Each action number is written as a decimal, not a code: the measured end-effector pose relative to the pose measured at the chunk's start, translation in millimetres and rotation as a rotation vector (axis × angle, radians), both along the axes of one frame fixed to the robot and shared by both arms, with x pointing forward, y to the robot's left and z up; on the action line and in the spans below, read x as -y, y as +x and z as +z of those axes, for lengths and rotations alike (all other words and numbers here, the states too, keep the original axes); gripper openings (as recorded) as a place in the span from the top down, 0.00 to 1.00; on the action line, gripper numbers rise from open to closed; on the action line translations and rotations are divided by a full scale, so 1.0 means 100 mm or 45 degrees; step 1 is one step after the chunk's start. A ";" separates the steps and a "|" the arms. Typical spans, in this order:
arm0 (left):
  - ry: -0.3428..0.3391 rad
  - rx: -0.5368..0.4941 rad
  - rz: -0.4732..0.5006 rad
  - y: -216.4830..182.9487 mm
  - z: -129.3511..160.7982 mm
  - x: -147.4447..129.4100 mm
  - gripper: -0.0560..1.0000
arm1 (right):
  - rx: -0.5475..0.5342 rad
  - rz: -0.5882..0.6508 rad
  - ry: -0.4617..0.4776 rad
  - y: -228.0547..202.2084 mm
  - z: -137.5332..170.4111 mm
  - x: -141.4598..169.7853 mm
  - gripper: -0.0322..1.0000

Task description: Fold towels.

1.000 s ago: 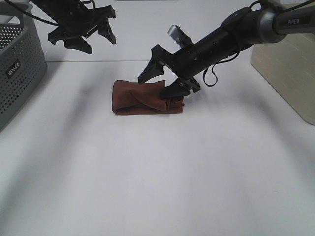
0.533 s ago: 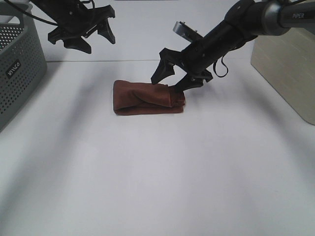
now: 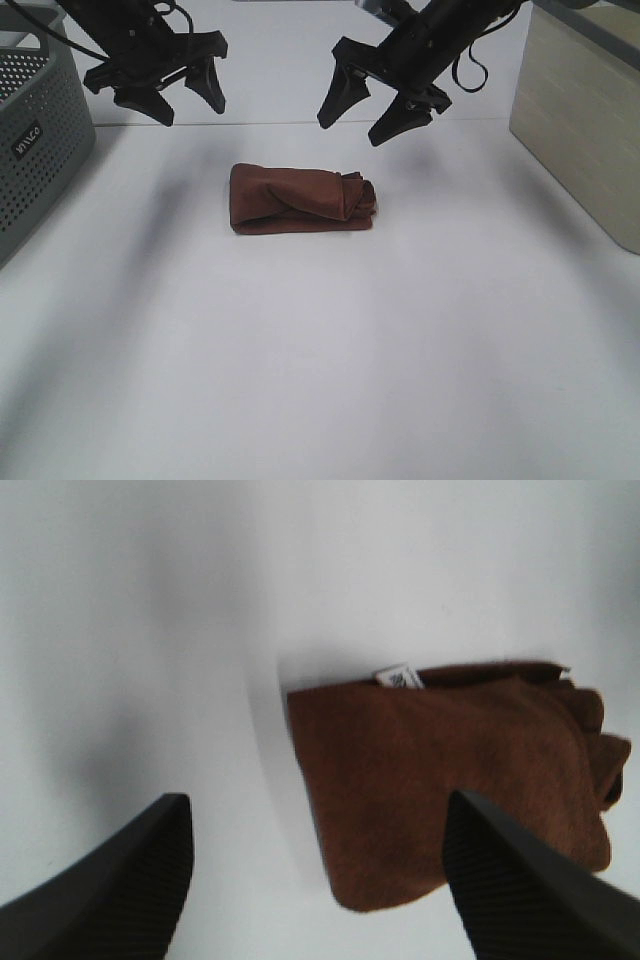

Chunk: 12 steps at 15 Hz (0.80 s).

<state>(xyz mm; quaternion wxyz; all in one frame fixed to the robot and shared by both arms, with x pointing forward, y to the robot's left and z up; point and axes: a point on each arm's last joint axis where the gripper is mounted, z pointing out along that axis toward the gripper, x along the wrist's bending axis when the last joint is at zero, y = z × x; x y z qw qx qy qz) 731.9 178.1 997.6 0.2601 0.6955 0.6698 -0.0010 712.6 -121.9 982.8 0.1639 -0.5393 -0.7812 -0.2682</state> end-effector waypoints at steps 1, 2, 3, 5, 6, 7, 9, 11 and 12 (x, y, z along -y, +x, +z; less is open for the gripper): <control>0.017 -0.007 -0.015 -0.03 0.06 -0.01 0.31 | 0.000 -0.017 -0.025 0.00 0.01 0.02 0.23; 0.051 -0.021 -0.039 -0.10 0.18 -0.04 0.31 | 0.002 -0.057 -0.077 -0.01 0.07 0.05 0.23; 0.083 -0.010 -0.053 -0.17 0.34 -0.07 0.31 | 0.022 -0.080 -0.116 -0.02 0.16 0.09 0.23; 0.156 0.040 -0.037 -0.32 0.71 -0.16 0.31 | 0.121 -0.115 -0.166 -0.10 0.52 0.16 0.23; 0.191 0.088 -0.019 -0.39 0.89 -0.20 0.31 | 0.167 -0.134 -0.187 -0.16 0.71 0.20 0.23; 0.226 0.145 -0.003 -0.47 1.08 -0.25 0.31 | 0.223 -0.147 -0.212 -0.27 0.93 0.26 0.23; 0.250 0.263 0.020 -0.69 1.49 -0.33 0.31 | 0.294 -0.165 -0.275 -0.53 1.27 0.38 0.23; 0.256 0.334 0.034 -0.99 1.80 -0.40 0.31 | 0.308 -0.176 -0.343 -0.77 1.41 0.50 0.23; 0.257 0.342 0.036 -1.14 1.88 -0.43 0.31 | 0.316 -0.178 -0.366 -0.96 1.51 0.56 0.23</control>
